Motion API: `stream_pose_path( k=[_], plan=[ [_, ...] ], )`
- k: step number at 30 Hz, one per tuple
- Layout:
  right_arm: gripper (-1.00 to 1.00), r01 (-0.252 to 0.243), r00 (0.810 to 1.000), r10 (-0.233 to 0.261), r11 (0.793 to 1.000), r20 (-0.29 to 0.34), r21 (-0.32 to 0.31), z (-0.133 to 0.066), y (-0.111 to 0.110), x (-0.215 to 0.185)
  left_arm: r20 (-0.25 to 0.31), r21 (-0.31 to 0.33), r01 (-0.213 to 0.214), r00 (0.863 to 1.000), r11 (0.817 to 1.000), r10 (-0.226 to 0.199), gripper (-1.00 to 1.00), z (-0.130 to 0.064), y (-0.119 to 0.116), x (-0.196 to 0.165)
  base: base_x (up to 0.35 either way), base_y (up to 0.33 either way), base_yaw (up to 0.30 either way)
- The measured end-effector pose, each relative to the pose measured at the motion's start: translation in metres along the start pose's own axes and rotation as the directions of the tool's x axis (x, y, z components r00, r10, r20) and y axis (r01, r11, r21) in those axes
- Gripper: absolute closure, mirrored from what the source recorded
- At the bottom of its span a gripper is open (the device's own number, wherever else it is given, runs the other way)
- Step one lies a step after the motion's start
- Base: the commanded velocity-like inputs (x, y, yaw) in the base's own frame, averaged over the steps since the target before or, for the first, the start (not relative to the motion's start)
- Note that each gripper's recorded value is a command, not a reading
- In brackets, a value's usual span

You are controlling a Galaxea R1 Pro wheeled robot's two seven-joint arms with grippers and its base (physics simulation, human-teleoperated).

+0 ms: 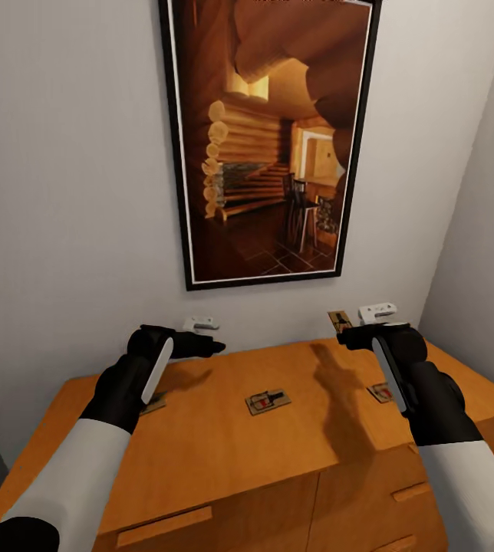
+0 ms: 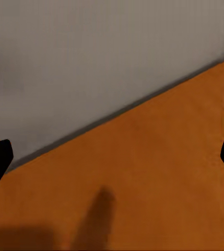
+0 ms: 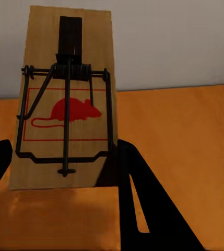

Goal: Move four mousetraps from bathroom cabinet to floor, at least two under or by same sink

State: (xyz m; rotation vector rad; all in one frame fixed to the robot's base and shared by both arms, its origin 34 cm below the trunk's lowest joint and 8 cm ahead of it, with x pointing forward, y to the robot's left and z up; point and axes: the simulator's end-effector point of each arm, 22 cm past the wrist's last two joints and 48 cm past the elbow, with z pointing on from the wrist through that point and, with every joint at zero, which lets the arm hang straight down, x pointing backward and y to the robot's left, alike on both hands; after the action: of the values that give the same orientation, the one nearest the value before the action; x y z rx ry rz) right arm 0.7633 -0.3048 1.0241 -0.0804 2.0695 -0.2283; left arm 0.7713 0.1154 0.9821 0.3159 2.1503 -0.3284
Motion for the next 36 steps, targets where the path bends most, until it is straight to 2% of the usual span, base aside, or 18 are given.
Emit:
stream_pose_path(
  k=[5,6,9,14,15,19,21,36],
  plan=[
    [1.00,0.000,1.000,0.000,1.000,0.004,0.001,-0.002,-0.001,-0.002,-0.002,0.126,-0.010,1.000,0.992,0.010,-1.00,-0.003,-0.024,0.001,0.010,0.001,-0.203],
    [1.00,0.000,1.000,0.000,1.000,0.004,0.002,-0.002,-0.001,-0.002,-0.005,0.166,-0.015,1.000,0.986,0.016,-1.00,-0.005,-0.031,0.003,0.004,0.001,-0.200],
    [1.00,-0.001,1.000,0.001,1.000,0.007,0.002,-0.003,-0.001,-0.003,-0.011,0.219,-0.034,0.999,0.975,0.038,-1.00,-0.008,-0.041,0.006,0.002,0.000,-0.199],
    [1.00,-0.002,1.000,0.002,1.000,0.011,0.003,-0.005,-0.002,-0.005,-0.048,0.288,-0.116,0.990,0.951,0.136,-1.00,-0.011,-0.061,0.024,0.001,0.000,-0.192],
    [1.00,-0.002,1.000,0.002,1.000,0.011,0.003,-0.006,-0.002,-0.005,-0.064,0.297,-0.146,0.983,0.944,0.172,-1.00,-0.010,-0.065,0.032,0.000,0.000,-0.173],
    [1.00,-0.003,1.000,0.003,1.000,0.014,0.004,-0.007,-0.003,-0.006,-0.091,0.303,-0.196,0.968,0.933,0.233,-1.00,-0.010,-0.065,0.046,0.000,0.000,-0.121],
    [1.00,-0.003,1.000,0.003,1.000,0.015,0.004,-0.007,-0.003,-0.007,-0.103,0.301,-0.210,0.962,0.930,0.251,-1.00,-0.011,-0.061,0.052,0.000,0.000,-0.038],
    [1.00,-0.004,1.000,0.004,1.000,0.014,0.003,-0.007,-0.003,-0.006,-0.127,0.280,-0.222,0.956,0.934,0.265,-1.00,-0.012,-0.046,0.059,0.000,0.000,-0.005]
  ],
)
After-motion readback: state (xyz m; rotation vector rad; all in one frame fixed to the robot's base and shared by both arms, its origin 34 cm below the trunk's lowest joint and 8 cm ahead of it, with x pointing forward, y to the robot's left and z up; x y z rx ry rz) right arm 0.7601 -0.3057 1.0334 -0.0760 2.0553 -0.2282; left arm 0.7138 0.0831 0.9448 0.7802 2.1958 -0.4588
